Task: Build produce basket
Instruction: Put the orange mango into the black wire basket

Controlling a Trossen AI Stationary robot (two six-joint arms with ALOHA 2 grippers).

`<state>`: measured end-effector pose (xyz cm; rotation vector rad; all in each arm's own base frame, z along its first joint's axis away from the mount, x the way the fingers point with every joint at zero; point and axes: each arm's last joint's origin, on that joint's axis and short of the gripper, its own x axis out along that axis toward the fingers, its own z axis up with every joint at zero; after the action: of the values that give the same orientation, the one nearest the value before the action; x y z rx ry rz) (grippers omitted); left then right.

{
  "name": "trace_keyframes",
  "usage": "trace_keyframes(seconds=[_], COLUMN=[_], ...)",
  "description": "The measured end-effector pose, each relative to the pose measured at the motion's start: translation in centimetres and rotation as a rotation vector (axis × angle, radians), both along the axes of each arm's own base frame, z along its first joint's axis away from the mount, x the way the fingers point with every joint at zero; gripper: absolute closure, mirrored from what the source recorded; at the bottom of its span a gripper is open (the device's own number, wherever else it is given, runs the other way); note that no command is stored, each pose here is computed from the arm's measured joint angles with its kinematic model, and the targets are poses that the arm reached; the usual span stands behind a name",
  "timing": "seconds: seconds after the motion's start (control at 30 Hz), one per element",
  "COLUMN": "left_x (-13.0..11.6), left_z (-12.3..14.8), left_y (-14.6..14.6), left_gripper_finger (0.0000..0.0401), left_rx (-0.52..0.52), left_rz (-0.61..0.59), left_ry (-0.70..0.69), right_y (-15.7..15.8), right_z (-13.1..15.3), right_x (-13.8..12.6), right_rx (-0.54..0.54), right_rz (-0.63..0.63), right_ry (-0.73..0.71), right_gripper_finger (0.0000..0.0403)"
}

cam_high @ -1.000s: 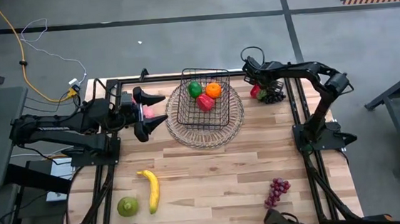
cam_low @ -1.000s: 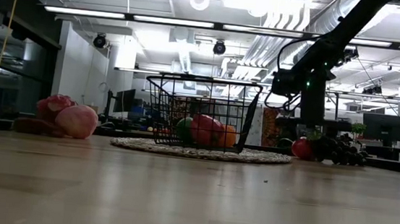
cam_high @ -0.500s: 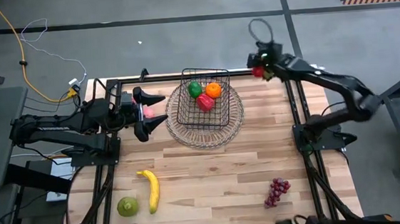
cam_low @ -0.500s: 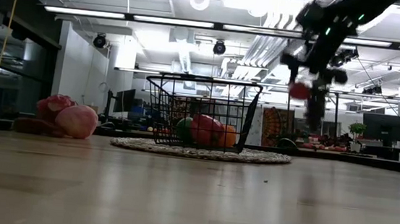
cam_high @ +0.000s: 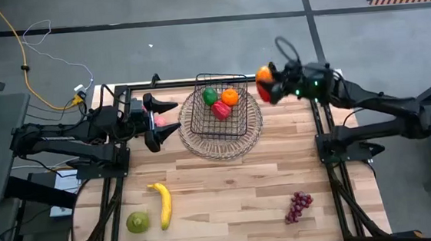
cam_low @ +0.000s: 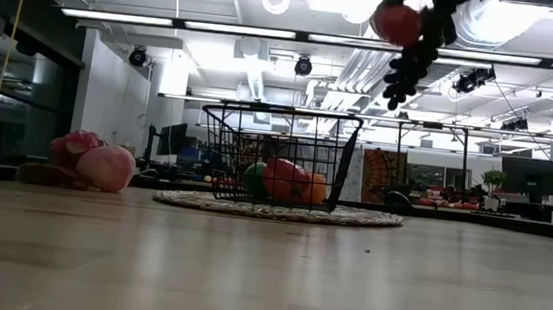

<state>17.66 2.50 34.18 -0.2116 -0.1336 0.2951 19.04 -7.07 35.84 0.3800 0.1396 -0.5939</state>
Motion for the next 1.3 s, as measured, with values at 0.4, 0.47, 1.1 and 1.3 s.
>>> trace_keyframes(seconds=[0.4, 0.47, 1.1, 1.3], left_x=[0.0, 0.0, -0.2, -0.2], left_z=[0.0, 0.0, 0.2, 0.2], left_y=[0.0, 0.0, -0.1, 0.0], left_gripper_finger=[0.0039, 0.0039, 0.0039, 0.0039], left_rx=[-0.023, -0.023, -0.104, -0.090], left_rz=[-0.003, -0.002, -0.024, -0.021], left_ry=[-0.007, -0.007, -0.049, -0.043], right_y=[5.2, 5.2, 3.6, 0.7], right_z=[0.8, 0.9, 0.6, -1.7], right_x=[1.9, 1.9, 8.2, 13.3], right_rx=[-0.104, -0.106, -0.067, 0.076], right_rz=[0.194, 0.195, 0.195, 0.101], right_ry=[-0.068, -0.079, 0.069, 0.322], right_gripper_finger=[0.0147, 0.0147, 0.0147, 0.0147])
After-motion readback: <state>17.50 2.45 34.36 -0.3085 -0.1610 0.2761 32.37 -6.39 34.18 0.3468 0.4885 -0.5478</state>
